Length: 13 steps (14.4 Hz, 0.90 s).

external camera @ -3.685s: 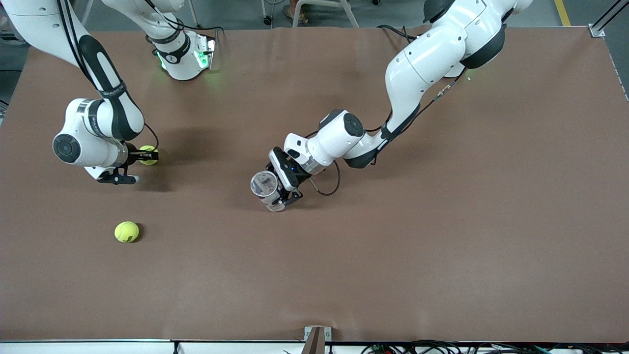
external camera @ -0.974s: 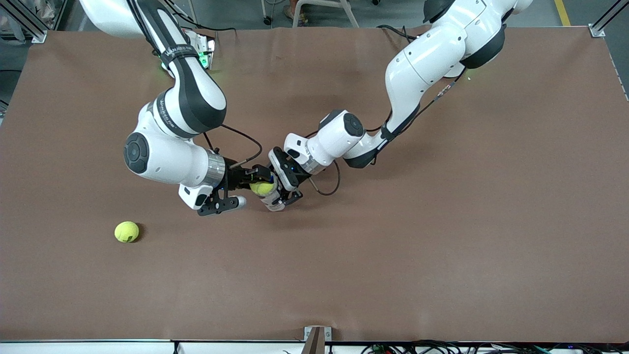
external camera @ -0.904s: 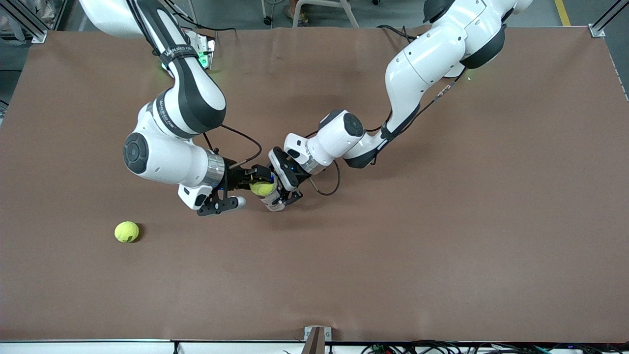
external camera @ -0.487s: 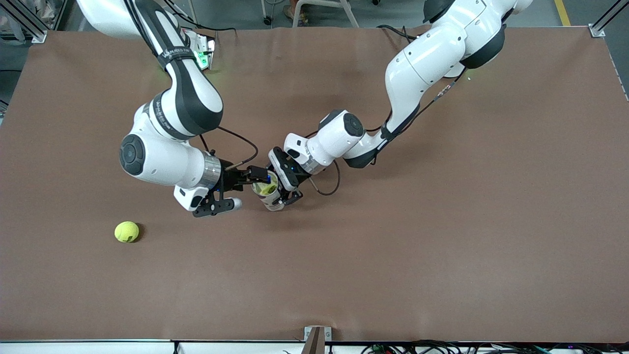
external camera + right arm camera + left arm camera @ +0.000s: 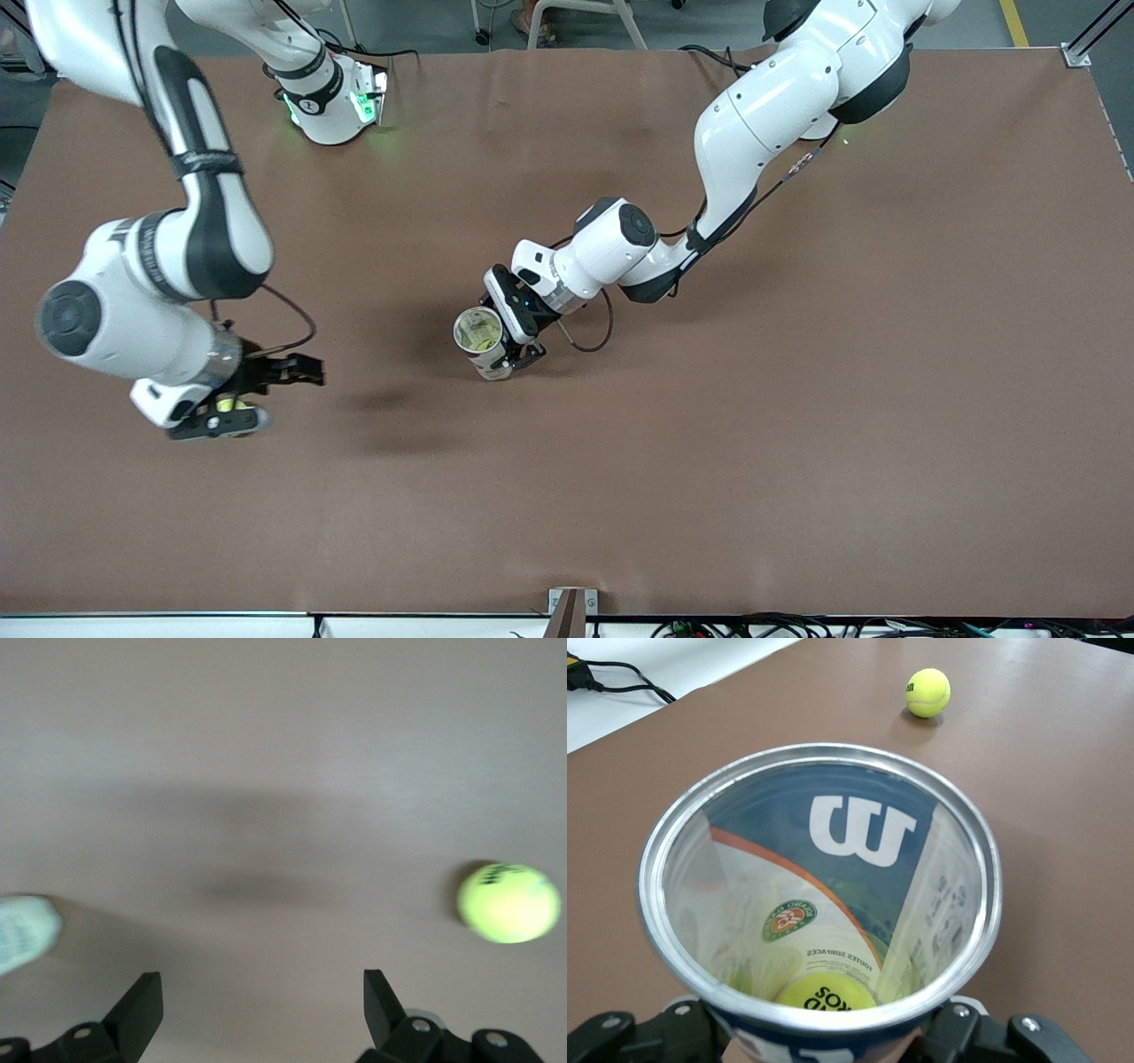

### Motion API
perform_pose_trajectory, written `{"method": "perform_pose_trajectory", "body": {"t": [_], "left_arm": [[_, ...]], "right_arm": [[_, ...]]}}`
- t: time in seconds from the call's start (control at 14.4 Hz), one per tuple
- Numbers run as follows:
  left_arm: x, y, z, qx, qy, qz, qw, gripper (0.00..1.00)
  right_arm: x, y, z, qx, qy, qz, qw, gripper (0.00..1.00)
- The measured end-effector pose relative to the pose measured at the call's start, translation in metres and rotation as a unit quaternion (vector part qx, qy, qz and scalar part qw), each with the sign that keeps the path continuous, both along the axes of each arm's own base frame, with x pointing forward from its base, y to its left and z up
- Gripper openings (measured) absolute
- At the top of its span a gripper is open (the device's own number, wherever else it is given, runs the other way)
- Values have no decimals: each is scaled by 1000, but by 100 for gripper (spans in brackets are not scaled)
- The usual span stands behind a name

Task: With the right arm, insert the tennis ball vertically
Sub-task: 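Move the right gripper to the second yellow ball and grasp it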

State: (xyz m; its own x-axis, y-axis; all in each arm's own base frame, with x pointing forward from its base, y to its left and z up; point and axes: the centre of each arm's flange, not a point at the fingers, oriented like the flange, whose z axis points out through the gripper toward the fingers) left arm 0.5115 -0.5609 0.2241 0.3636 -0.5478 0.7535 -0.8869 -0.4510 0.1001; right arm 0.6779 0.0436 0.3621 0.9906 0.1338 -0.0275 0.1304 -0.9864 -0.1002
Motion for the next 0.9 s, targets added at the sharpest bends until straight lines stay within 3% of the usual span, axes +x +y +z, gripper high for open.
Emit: {"method": "perform_pose_trajectory", "body": {"t": [0.35, 0.63, 0.9], "left_arm": [[0, 0, 0, 0, 0, 0, 1000, 81], [-1, -1, 0, 0, 0, -1, 1000, 81], [-5, -5, 0, 0, 0, -5, 1000, 81]], "right_arm": [[20, -68, -59, -72, 5, 13, 997, 100], [24, -108, -83, -80, -5, 31, 996, 100], [21, -134, -112, -79, 5, 20, 997, 100]]}}
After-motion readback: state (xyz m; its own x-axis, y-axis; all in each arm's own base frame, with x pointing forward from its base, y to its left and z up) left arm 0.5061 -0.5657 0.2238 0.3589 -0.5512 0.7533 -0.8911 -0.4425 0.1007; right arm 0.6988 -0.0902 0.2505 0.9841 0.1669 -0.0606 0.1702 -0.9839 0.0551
